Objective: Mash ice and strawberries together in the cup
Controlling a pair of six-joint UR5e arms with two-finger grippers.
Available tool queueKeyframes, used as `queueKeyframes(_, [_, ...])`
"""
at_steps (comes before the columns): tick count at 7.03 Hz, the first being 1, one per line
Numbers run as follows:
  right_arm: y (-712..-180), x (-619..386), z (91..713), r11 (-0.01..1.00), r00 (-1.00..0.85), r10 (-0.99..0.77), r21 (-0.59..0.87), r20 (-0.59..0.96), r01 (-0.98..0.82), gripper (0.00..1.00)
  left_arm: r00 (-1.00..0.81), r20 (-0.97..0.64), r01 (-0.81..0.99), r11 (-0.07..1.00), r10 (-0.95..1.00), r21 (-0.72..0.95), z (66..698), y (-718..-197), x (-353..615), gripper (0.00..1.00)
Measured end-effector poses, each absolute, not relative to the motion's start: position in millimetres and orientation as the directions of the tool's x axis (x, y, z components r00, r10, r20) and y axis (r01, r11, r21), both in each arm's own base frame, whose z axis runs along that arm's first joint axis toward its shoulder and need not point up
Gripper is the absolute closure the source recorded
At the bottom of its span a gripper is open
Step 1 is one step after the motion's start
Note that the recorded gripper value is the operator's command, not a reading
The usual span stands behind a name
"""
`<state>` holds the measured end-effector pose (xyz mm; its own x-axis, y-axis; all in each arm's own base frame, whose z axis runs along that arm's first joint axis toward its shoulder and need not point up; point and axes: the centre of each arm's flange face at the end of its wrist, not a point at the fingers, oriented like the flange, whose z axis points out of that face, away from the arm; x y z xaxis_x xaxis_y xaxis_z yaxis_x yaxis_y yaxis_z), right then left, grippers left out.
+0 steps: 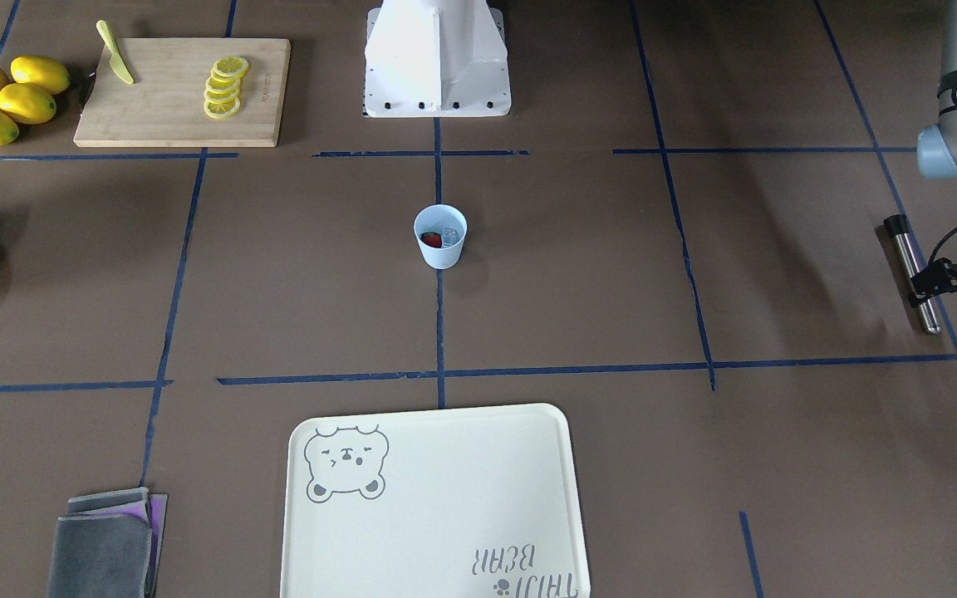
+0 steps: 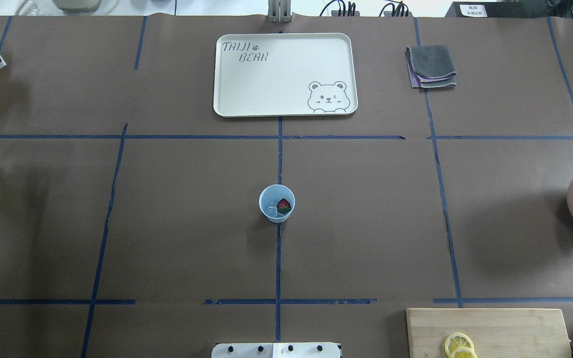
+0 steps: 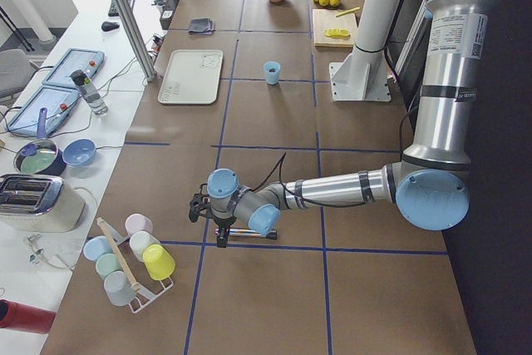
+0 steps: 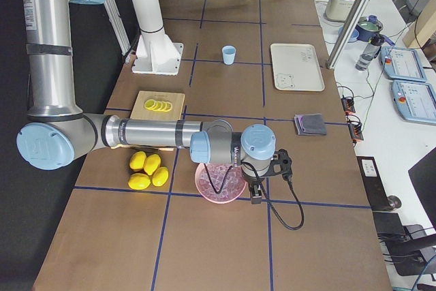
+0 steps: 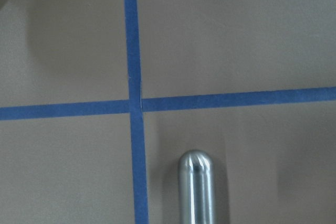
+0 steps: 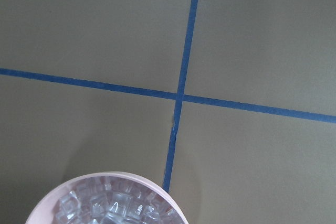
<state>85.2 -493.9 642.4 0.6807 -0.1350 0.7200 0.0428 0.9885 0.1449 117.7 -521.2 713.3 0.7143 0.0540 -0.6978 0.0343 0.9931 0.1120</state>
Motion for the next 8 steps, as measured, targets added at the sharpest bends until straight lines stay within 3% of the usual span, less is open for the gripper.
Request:
queueKeyframes(5, [-493.8,85.1,644.0,0.989,0.680,-0.135,0.144,0.721,0.044,0.00,0.718,-0.693,-0.001,0.996,0.064,0.091,724.8,-513.6,135.3,0.00])
queueKeyframes(6, [-493.7,85.1,644.0,0.989,0.680,-0.135,0.144,0.721,0.044,0.00,0.718,-0.693,-0.009,0.996,0.069,0.090,725.9,-511.8,139.2,0.07])
queueKeyframes(8, [-494.2,85.2,643.6,0.989,0.680,-0.135,0.144,0.720,0.044,0.00,0.719,-0.691,-0.014,0.996,0.070,0.086,729.0,-508.6,140.2,0.39])
